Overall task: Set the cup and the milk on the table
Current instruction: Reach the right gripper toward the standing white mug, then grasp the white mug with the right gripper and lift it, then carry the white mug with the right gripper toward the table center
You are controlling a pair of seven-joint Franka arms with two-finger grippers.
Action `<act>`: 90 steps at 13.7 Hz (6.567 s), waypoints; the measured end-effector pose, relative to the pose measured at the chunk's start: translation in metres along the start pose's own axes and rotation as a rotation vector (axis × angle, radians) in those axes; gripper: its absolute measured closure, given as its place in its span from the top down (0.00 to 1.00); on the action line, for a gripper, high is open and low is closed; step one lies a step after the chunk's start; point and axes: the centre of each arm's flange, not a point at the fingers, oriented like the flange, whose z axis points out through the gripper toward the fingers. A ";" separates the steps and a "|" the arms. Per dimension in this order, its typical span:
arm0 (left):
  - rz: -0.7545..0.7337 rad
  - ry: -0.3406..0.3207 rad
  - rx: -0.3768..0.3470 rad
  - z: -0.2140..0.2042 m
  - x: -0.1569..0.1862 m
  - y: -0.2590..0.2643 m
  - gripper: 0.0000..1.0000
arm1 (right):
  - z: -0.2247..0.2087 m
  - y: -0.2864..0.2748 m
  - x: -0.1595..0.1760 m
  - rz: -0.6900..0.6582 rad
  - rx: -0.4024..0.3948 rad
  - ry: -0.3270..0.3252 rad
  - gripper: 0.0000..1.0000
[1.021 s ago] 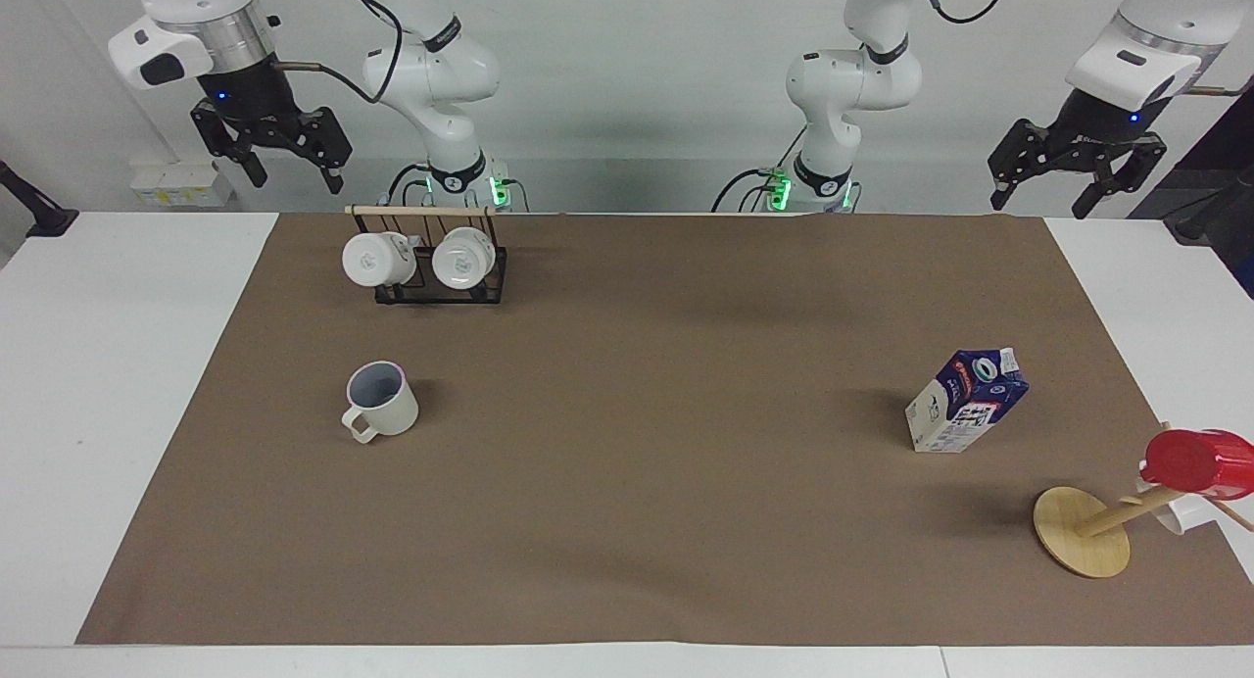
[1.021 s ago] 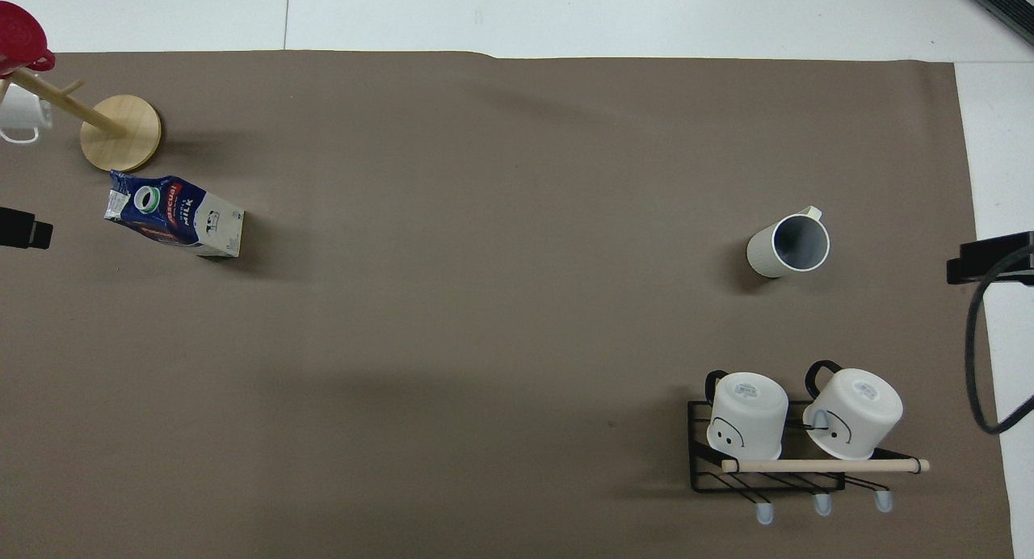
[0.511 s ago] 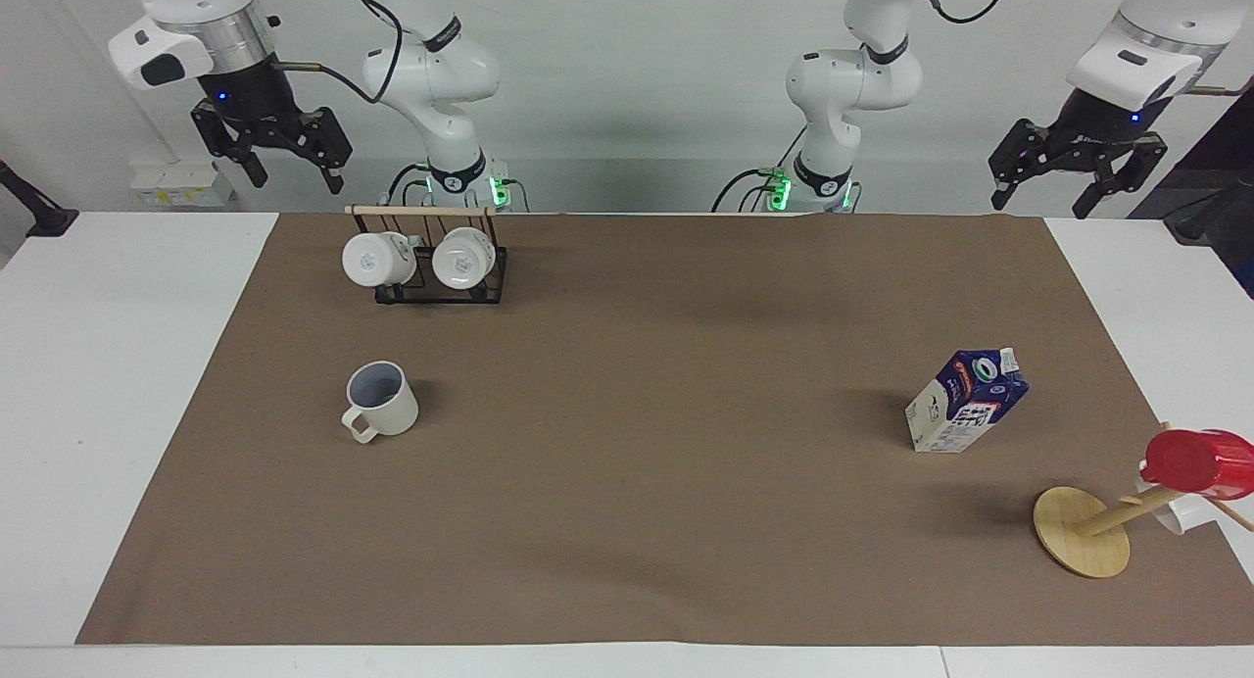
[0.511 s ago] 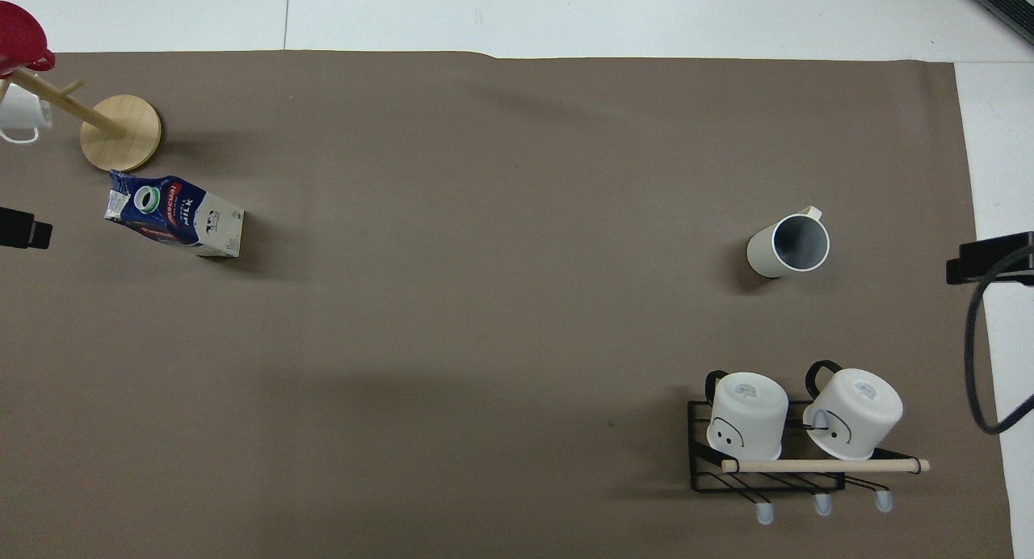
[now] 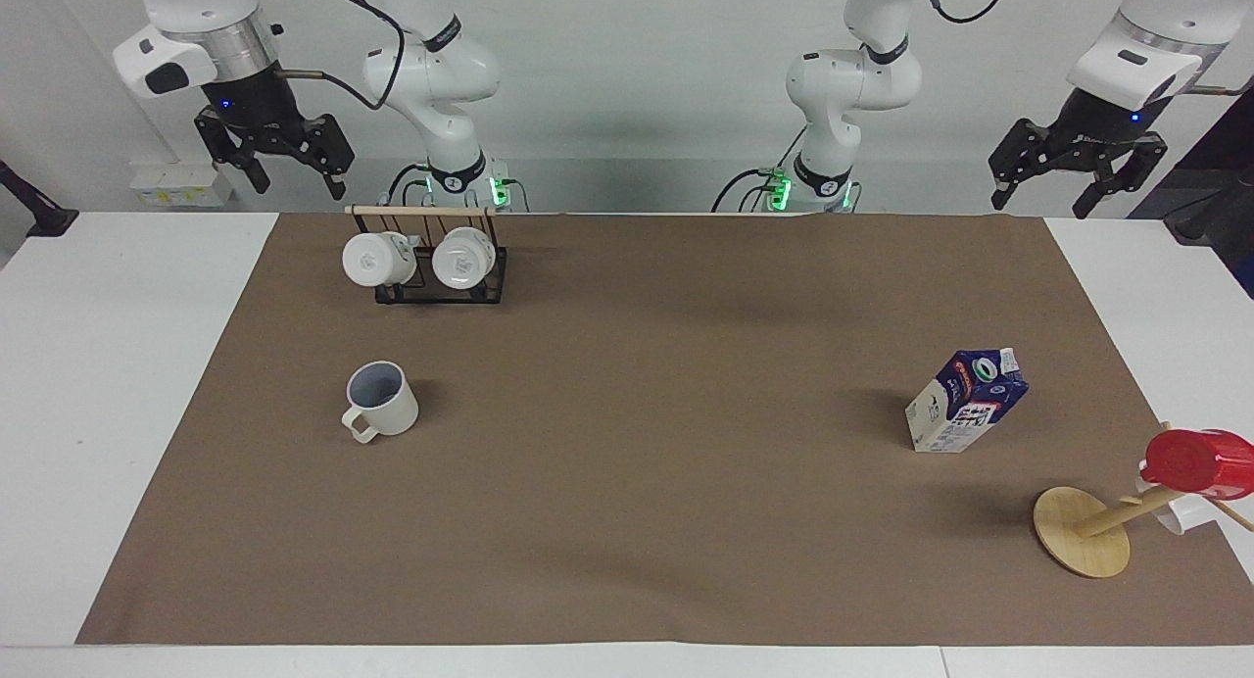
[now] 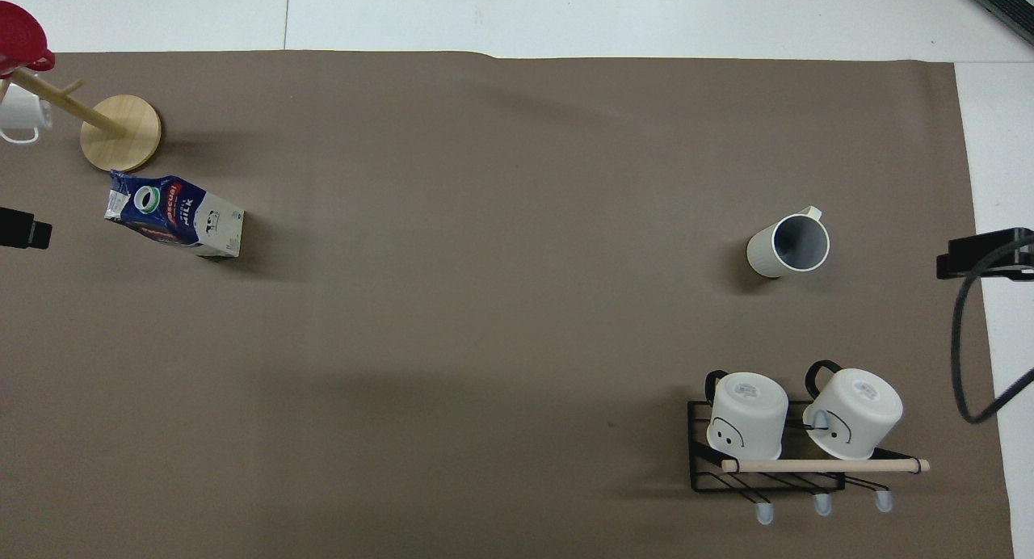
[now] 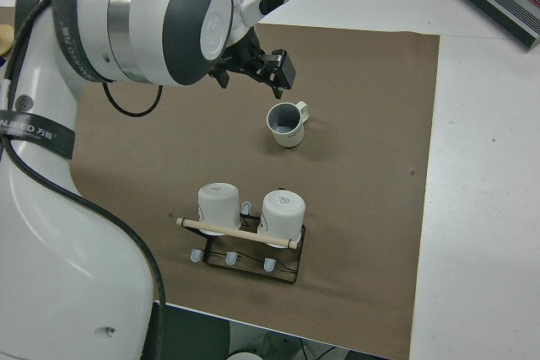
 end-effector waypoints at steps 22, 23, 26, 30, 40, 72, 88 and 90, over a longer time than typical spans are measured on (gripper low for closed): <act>-0.001 0.003 0.001 -0.001 0.000 -0.001 1.00 | 0.277 -0.056 0.048 -0.264 -0.023 0.008 1.00; -0.001 0.003 0.001 -0.001 0.000 -0.001 1.00 | 0.288 -0.057 0.048 -0.265 -0.024 0.009 1.00; -0.002 0.003 0.001 -0.001 0.000 -0.001 1.00 | 0.312 -0.058 0.049 -0.268 -0.027 0.015 1.00; -0.002 0.003 0.001 -0.001 0.000 -0.001 1.00 | 0.319 -0.058 0.048 -0.268 -0.028 0.009 0.91; -0.002 0.003 0.001 -0.001 0.000 -0.001 1.00 | 0.314 -0.058 0.053 -0.235 -0.027 0.022 0.04; -0.001 0.002 0.000 -0.001 0.000 0.000 1.00 | 0.272 -0.403 0.003 -0.101 0.024 0.004 0.04; 0.001 0.003 0.000 -0.001 0.000 0.001 1.00 | 0.308 -0.418 -0.005 -0.171 0.011 -0.004 0.04; 0.001 0.005 0.001 -0.001 0.000 0.001 1.00 | 0.308 -0.418 -0.005 -0.170 0.010 -0.004 0.23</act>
